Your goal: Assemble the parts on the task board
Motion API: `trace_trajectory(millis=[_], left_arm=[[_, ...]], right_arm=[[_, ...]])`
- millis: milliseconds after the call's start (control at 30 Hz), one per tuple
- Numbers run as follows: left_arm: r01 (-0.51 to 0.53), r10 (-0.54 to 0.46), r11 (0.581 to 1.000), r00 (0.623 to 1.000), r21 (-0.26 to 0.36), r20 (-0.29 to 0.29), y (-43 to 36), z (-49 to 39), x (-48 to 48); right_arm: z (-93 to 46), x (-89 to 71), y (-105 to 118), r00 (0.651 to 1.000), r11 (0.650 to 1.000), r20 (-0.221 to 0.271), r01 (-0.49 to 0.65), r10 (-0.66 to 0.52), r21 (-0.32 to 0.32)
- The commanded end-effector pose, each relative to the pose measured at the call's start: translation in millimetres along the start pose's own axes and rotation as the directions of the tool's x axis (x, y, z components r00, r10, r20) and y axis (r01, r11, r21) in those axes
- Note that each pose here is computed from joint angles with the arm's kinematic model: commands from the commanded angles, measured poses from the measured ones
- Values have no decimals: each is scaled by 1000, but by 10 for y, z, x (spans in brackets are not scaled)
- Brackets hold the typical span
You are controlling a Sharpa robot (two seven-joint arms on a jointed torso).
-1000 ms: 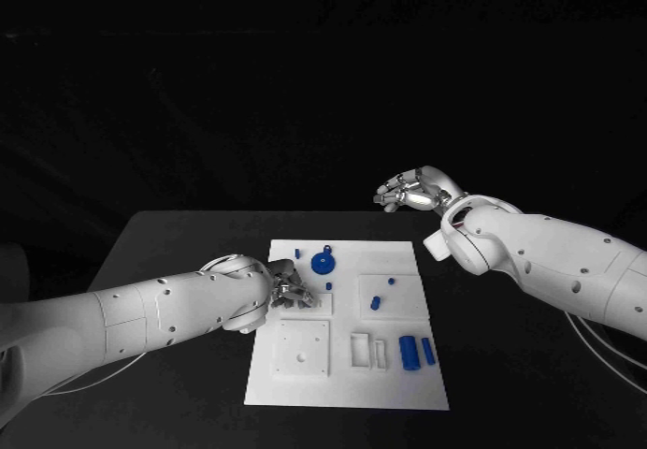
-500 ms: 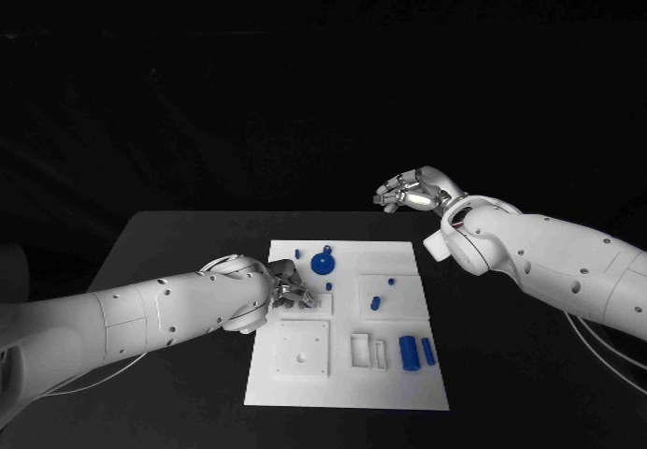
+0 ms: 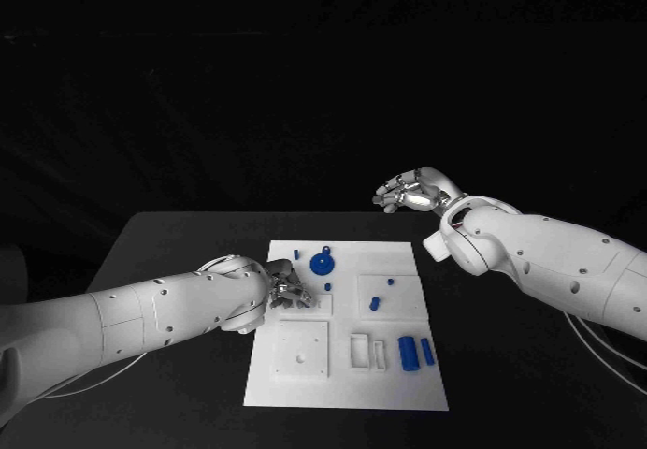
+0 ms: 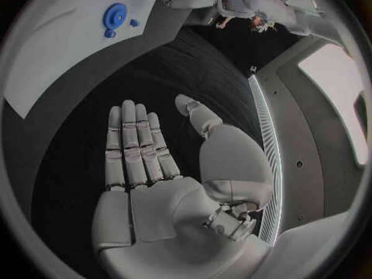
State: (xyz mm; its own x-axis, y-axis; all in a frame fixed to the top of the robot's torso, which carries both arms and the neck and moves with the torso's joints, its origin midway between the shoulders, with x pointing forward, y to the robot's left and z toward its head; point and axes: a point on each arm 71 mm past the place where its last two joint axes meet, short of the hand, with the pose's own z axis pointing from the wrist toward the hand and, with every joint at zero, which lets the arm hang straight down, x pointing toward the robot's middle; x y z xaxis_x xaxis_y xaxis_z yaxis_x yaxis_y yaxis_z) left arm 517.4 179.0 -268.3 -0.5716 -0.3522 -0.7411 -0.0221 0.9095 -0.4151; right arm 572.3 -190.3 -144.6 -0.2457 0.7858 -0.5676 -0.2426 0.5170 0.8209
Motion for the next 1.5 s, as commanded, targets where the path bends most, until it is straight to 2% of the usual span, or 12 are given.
trace_trajectory(millis=[33, 1500], left_arm=[[35, -35, 999, 999, -3, 15, 15, 3, -16], [105, -105, 994, 994, -17, -9, 75, 6, -35]], right_arm=[[2, 15, 11, 1000, 1000, -15, 4, -4, -10], [6, 26, -10, 1000, 1000, -18, 1, -1, -4]])
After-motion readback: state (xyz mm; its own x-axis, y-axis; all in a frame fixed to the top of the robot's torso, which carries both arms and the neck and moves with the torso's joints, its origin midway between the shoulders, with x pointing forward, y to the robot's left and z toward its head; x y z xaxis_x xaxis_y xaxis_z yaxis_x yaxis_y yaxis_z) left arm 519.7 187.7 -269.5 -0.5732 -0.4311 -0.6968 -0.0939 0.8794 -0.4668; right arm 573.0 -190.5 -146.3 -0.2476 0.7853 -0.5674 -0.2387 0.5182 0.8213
